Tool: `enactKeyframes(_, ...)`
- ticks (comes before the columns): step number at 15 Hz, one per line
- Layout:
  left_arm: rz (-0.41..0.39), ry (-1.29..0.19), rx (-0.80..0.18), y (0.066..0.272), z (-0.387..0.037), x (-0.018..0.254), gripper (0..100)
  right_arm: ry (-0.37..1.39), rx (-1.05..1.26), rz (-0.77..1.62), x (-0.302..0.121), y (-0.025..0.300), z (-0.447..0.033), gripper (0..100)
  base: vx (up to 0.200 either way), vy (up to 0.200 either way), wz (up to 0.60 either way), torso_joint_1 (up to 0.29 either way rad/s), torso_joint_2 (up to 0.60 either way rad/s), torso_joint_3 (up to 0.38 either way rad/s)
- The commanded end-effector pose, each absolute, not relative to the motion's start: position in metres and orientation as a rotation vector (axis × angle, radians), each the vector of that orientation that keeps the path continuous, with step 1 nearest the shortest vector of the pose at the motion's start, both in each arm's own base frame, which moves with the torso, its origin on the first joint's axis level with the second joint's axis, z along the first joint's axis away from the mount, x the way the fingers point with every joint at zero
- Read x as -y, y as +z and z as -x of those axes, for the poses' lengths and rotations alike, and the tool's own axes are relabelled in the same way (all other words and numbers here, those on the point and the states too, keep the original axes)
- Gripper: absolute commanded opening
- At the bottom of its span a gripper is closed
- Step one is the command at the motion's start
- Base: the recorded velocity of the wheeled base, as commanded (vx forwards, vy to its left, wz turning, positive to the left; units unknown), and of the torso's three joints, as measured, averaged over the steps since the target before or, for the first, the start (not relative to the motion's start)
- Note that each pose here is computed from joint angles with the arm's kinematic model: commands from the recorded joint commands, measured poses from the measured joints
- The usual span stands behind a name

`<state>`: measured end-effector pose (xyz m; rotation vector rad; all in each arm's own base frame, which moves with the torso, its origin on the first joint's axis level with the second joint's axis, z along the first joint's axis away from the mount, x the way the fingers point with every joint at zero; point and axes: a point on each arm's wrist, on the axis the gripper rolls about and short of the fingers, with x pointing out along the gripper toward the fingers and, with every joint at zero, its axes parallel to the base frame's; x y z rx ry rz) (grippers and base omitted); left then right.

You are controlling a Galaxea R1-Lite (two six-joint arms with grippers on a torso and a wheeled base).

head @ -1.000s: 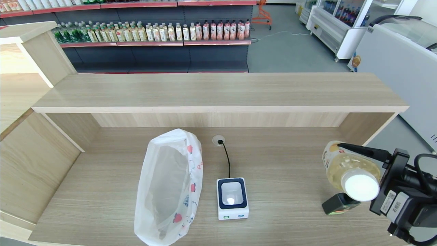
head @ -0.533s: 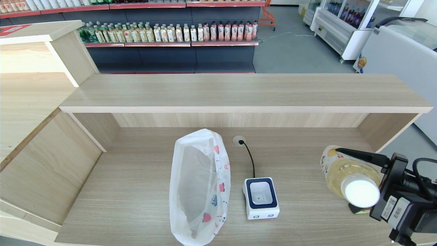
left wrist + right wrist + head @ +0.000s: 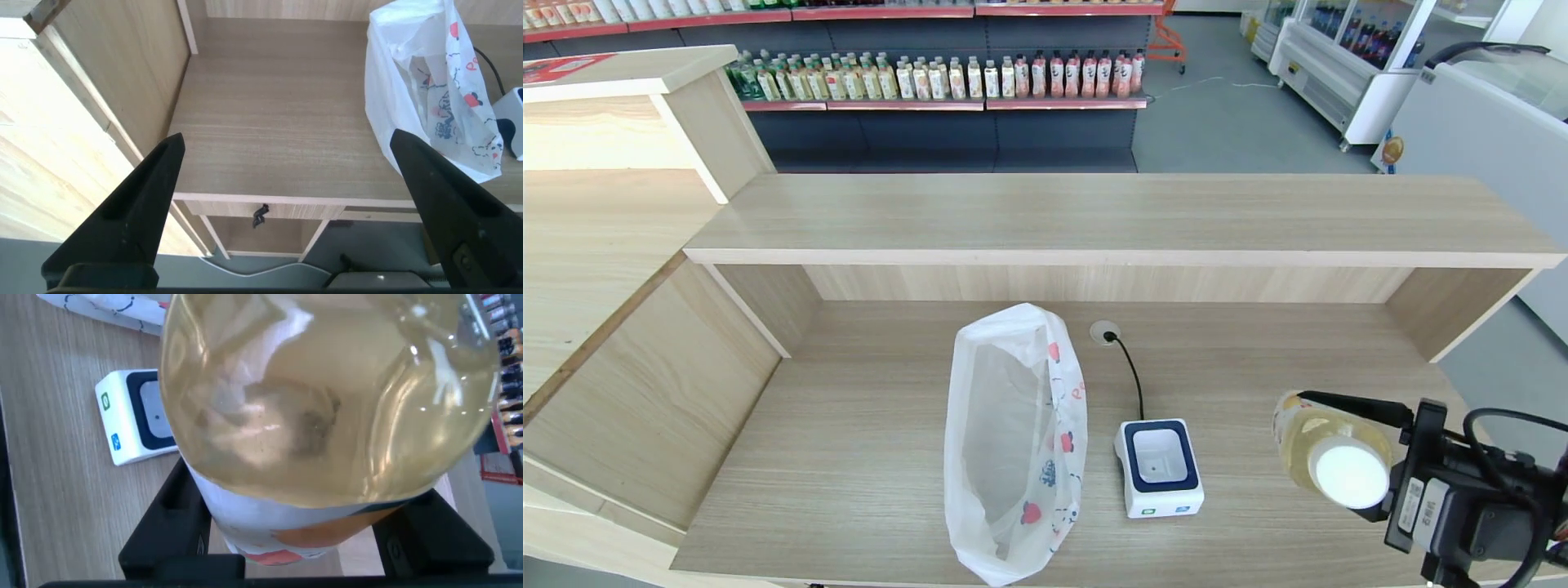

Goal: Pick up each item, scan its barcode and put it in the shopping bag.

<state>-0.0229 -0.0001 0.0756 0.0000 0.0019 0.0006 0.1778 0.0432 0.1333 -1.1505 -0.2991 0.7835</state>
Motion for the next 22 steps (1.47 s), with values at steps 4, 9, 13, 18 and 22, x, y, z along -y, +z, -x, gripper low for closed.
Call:
enactKeyframes(4, 0.000, 0.002, -0.002, 0.076, 0.023, 0.000, 100, 0.905, 0.320, 1.116, -0.052, 0.101, -0.209, 0, 0.000, 0.000, 0.00, 0.000, 0.00, 0.000)
enactKeyframes(9, 0.002, 0.002, -0.002, 0.076, 0.023, 0.000, 100, 0.958, 0.409, 1.182, -0.060, 0.083, -0.257, 0, 0.000, 0.000, 0.00, 0.000, 0.00, 0.000)
enactKeyframes(13, 0.000, 0.002, -0.002, 0.076, 0.023, 0.000, 100, 1.037, 0.447, 1.137, -0.057, 0.074, -0.263, 0, 0.000, 0.000, 0.00, 0.000, 0.00, 0.000)
enactKeyframes(18, 0.000, 0.002, -0.002, 0.076, 0.023, 0.000, 100, 1.087, 0.461, 1.111, -0.056, 0.061, -0.274, 0, 0.000, 0.000, 0.00, 0.000, 0.00, 0.000)
enactKeyframes(22, 0.000, 0.002, -0.002, 0.076, 0.023, 0.000, 100, 1.133, 0.458, 1.081, -0.058, 0.051, -0.279, 0, 0.000, 0.000, 0.00, 0.000, 0.00, 0.000)
